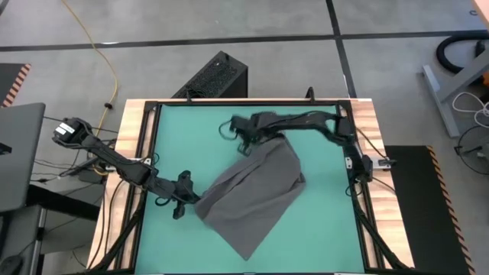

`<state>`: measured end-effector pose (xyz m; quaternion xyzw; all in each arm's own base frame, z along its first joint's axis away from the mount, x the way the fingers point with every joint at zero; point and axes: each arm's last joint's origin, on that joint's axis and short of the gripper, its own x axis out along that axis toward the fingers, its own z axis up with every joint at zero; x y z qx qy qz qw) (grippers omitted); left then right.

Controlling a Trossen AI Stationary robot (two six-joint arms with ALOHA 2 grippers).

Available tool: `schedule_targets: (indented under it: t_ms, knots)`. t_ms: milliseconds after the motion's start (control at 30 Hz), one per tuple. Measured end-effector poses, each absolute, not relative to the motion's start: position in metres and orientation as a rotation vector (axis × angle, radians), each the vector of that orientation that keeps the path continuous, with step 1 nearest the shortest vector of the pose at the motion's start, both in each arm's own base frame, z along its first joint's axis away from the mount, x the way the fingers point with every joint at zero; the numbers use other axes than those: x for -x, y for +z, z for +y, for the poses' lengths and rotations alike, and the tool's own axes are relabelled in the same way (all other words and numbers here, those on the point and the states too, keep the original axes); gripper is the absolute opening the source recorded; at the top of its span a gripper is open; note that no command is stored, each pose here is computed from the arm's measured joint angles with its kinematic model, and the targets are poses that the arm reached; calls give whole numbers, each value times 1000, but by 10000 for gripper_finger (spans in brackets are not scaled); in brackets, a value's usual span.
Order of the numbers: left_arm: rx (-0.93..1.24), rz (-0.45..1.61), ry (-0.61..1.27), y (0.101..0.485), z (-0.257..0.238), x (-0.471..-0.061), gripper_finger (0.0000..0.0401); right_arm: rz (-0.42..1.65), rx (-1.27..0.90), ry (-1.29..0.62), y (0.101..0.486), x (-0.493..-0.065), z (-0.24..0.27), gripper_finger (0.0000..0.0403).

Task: Roll towel
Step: Roll the black towel

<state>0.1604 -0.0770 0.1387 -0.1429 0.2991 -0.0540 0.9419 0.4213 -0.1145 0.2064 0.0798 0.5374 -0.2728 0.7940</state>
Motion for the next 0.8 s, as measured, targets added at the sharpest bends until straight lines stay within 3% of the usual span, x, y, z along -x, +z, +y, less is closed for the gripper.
schedule_targets:
  t_ms: [367, 567, 800]
  knots:
    - [280, 312, -266, 180, -79, -158, 0, 716, -320, -686, 350, -353, -127, 12]
    - [226, 18, -296, 251, -66, -134, 0, 423, -377, -702, 424, -293, -120, 11]
    - [131, -101, -106, 330, -31, -80, 0, 24, -445, -745, 494, -214, -111, 11]
